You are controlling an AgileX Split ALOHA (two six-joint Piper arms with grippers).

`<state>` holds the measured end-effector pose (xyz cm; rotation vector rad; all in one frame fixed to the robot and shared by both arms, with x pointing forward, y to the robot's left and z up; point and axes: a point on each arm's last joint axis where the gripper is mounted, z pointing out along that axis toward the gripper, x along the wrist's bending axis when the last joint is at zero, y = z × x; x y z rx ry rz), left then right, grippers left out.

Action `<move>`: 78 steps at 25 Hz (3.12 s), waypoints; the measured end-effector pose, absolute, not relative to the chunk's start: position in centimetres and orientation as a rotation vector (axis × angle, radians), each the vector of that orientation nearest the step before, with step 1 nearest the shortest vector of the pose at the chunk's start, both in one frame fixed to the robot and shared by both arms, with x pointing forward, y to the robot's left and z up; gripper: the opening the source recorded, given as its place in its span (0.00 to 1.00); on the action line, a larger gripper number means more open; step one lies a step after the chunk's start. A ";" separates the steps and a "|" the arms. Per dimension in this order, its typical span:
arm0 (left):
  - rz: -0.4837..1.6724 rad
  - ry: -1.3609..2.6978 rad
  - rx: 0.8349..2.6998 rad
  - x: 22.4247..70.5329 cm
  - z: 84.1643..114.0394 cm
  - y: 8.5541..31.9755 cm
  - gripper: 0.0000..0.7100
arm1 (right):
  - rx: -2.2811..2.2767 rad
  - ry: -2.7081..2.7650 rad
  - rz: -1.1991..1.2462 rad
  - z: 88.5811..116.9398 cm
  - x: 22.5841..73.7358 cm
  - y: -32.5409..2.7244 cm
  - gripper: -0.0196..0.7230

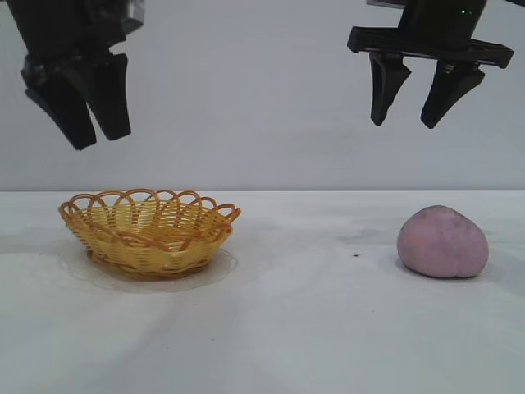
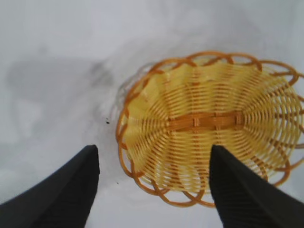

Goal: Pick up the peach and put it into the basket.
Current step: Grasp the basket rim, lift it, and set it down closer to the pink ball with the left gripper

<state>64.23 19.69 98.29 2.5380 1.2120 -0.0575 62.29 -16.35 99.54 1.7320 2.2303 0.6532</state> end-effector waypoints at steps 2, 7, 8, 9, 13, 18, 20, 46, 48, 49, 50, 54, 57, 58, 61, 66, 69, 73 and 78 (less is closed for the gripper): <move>-0.089 1.208 2.579 64.7 97.7 19.7 0.65 | 1.733 2.232 0.651 99.5 62.3 -16.4 0.64; -0.134 1.202 2.634 65.9 96.5 19.7 0.65 | 1.734 2.233 0.649 99.5 62.3 -16.4 0.64; -0.141 1.203 2.639 66.0 96.2 19.6 0.65 | 1.734 2.233 0.649 99.5 62.3 -16.4 0.64; -0.138 1.198 2.645 66.2 96.0 19.5 0.65 | 1.734 2.233 0.649 99.5 62.3 -16.4 0.64; -0.132 1.154 2.711 66.6 94.8 18.4 0.65 | 1.734 2.233 0.649 99.5 62.3 -16.4 0.64; -0.110 1.144 2.800 66.7 93.1 17.5 0.54 | 1.732 2.233 0.648 99.5 62.3 -16.4 0.64; -0.107 1.160 2.809 66.8 92.6 17.5 0.44 | 1.729 2.235 0.642 99.5 62.2 -16.4 0.64; -0.267 1.813 2.186 64.4 98.4 16.3 0.00 | 1.714 2.239 0.629 99.5 62.3 -16.5 0.64; -0.289 1.844 2.112 63.5 97.9 16.3 0.00 | 1.714 2.239 0.629 99.5 62.3 -16.5 0.64; -0.307 1.857 2.072 63.1 97.8 16.2 0.00 | 1.713 2.239 0.628 99.5 62.3 -16.5 0.64; -0.333 1.876 2.025 62.6 97.4 16.2 0.00 | 1.713 2.239 0.628 99.5 62.3 -16.5 0.64; -0.445 1.963 1.857 60.9 95.2 15.9 0.00 | 1.714 2.238 0.628 99.5 62.3 -16.5 0.64; -0.494 2.016 1.764 60.1 93.9 15.9 0.00 | 1.714 2.238 0.628 99.5 62.3 -16.5 0.64; -0.503 2.031 1.739 59.8 93.5 15.9 0.00 | 1.714 2.238 0.628 99.5 62.3 -16.5 0.64; -0.512 2.062 1.702 59.3 92.5 16.0 0.00 | 1.714 2.238 0.628 99.5 62.3 -16.5 0.64; -0.505 2.048 1.743 59.0 91.3 16.2 0.00 | 1.712 2.239 0.627 99.5 62.3 -16.5 0.64; -0.498 2.047 1.725 59.1 91.2 16.1 0.00 | 1.712 2.239 0.627 99.5 62.3 -16.5 0.64; -0.487 2.043 1.724 59.2 91.2 16.1 0.09 | 1.712 2.239 0.627 99.5 62.3 -16.5 0.64; -0.486 2.042 1.725 59.2 91.2 16.1 0.34 | 1.714 2.237 0.627 99.5 62.3 -16.5 0.64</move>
